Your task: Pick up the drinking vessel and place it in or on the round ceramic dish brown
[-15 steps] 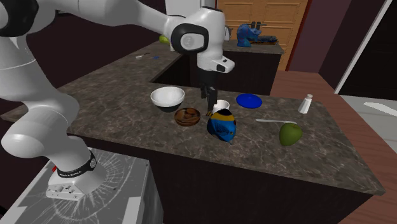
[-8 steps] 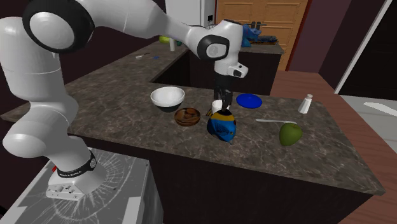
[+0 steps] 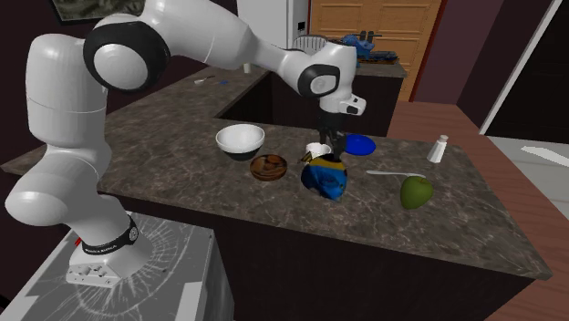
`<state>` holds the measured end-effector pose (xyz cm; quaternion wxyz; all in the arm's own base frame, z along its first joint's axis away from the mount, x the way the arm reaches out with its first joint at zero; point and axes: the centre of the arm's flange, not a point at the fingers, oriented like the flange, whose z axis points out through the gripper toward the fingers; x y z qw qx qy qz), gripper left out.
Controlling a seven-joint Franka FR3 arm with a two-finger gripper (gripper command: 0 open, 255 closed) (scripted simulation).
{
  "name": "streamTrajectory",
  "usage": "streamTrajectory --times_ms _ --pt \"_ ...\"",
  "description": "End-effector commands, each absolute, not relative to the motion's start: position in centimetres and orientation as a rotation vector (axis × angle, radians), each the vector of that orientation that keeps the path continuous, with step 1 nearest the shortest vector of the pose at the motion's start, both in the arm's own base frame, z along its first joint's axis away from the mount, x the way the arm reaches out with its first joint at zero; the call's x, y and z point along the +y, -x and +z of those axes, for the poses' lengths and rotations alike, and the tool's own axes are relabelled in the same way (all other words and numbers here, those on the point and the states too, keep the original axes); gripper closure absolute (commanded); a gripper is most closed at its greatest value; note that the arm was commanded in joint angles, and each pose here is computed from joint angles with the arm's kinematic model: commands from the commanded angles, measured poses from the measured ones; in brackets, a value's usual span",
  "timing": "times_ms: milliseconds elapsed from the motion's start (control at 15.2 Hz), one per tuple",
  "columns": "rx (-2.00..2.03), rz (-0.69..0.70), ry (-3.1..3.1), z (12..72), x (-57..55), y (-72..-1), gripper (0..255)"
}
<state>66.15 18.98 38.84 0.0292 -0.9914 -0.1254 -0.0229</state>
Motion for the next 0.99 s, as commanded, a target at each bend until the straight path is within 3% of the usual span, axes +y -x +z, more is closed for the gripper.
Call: streamTrajectory --times_ms 0,594,660,924 --pt "-0.384 0.082 3.074 35.8 18.5 -65.1 0" --pt "-0.384 0.082 3.074 34.9 18.5 -65.0 0" --pt "-0.384 0.082 3.076 35.1 18.5 -63.6 255" --pt "-0.382 0.076 3.087 35.2 20.8 -63.9 255"
